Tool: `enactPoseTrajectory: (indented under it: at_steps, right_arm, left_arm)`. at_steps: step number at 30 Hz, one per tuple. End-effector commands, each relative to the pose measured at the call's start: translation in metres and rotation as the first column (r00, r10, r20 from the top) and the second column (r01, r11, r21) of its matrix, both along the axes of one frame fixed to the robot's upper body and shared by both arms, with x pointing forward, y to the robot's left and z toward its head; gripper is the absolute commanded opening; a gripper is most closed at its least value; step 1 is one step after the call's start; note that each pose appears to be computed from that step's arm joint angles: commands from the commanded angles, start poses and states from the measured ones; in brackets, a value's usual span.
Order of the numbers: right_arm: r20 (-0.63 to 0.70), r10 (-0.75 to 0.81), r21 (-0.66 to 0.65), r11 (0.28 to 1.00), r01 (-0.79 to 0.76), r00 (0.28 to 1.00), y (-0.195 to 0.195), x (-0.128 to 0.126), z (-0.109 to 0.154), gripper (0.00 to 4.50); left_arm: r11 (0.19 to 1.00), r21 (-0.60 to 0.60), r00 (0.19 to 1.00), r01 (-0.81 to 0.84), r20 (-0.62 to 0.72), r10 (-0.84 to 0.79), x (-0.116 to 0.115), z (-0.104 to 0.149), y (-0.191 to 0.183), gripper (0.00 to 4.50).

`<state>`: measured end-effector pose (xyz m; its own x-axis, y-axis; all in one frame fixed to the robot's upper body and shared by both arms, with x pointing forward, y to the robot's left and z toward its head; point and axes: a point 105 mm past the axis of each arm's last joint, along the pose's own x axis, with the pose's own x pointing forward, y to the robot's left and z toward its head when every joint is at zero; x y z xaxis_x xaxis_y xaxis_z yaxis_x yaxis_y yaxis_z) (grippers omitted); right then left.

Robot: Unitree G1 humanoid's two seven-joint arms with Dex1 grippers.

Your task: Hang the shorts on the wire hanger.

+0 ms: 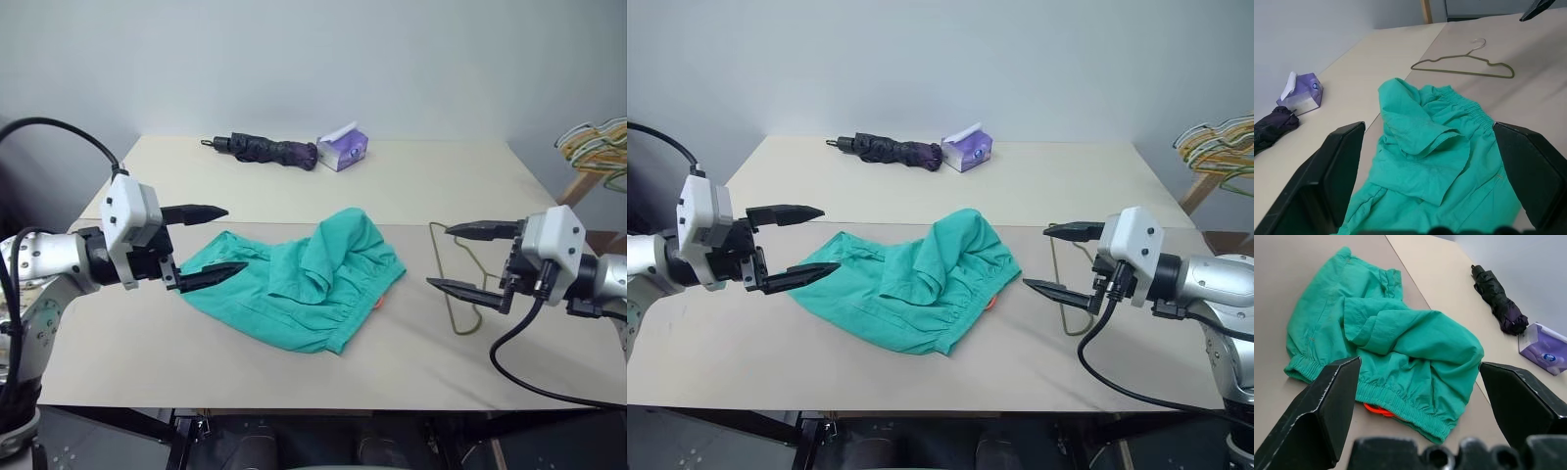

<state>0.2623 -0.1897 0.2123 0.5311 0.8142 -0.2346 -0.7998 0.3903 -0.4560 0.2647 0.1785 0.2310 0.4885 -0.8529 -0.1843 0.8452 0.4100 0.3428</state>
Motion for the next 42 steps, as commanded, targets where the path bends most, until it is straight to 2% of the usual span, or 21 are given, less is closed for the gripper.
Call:
enactPoseTrajectory:
  at_steps: [1,16,21,31,39,42]
  right_arm:
    - [0.058,0.018,-0.001,1.000,-0.018,0.998,0.003,-0.002,0.011,4.48]
    - [0.052,0.014,0.010,1.000,-0.015,0.999,0.020,-0.009,-0.001,4.48]
    - [0.051,-0.013,-0.160,0.987,0.021,0.999,0.035,-0.003,-0.027,4.48]
    - [-0.097,0.006,-0.348,0.937,-0.039,0.995,0.087,-0.011,-0.080,4.48]
    - [-0.240,0.025,-0.382,0.916,-0.118,0.970,0.125,-0.028,-0.104,4.48]
    - [-0.249,-0.023,-0.408,0.909,-0.083,0.968,0.131,-0.021,-0.111,4.48]
  left_arm:
    - [1.000,0.001,0.998,0.021,0.052,-0.021,-0.005,0.010,0.000,4.50]
    - [1.000,0.007,0.999,0.009,0.052,-0.009,-0.004,0.010,0.000,4.50]
    - [1.000,0.006,0.998,0.009,0.056,-0.009,-0.003,0.010,-0.001,4.50]
    - [1.000,0.009,0.999,0.008,0.037,-0.009,-0.007,0.007,0.000,4.50]
    - [1.000,0.019,1.000,0.013,0.026,-0.013,-0.010,0.005,-0.001,4.50]
    - [1.000,0.022,1.000,0.016,0.018,-0.017,-0.011,0.004,-0.001,4.50]
